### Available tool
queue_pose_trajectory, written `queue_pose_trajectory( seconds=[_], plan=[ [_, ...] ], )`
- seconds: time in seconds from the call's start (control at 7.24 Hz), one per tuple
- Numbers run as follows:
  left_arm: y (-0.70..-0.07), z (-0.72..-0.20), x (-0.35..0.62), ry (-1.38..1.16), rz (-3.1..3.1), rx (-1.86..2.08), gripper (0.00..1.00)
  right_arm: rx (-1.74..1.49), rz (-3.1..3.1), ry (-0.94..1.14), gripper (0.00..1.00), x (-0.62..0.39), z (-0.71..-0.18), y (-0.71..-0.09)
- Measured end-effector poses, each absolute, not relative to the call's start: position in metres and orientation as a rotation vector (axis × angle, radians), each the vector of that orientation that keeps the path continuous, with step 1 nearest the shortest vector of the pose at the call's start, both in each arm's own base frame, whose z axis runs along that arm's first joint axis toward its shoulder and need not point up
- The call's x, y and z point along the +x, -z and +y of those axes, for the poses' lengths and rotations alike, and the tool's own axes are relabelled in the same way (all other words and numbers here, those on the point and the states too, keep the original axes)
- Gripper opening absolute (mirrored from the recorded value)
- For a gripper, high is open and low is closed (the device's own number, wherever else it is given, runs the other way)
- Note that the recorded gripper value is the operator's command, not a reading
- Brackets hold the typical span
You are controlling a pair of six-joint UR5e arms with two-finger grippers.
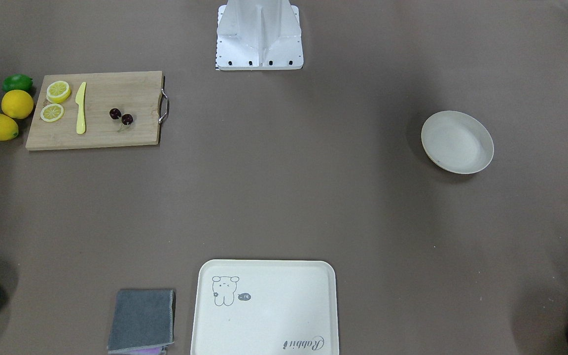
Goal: Place red cherry on plate
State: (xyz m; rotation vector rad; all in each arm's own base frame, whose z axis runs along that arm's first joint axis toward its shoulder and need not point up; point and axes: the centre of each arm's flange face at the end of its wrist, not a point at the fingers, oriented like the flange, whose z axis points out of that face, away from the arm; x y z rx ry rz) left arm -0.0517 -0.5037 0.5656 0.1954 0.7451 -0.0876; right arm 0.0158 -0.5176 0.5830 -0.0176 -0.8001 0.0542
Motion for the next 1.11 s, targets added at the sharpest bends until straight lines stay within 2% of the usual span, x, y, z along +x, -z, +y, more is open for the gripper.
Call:
queue_pose_trajectory(
  seconds=[1.11],
  plan=[
    [-0.5643, -0.5035, -0.0498, 0.082, 0.748, 0.199, 0.98, -0.012, -0.801, -0.058, 1.0, 0.0183, -0.5165, -0.5806]
  ],
)
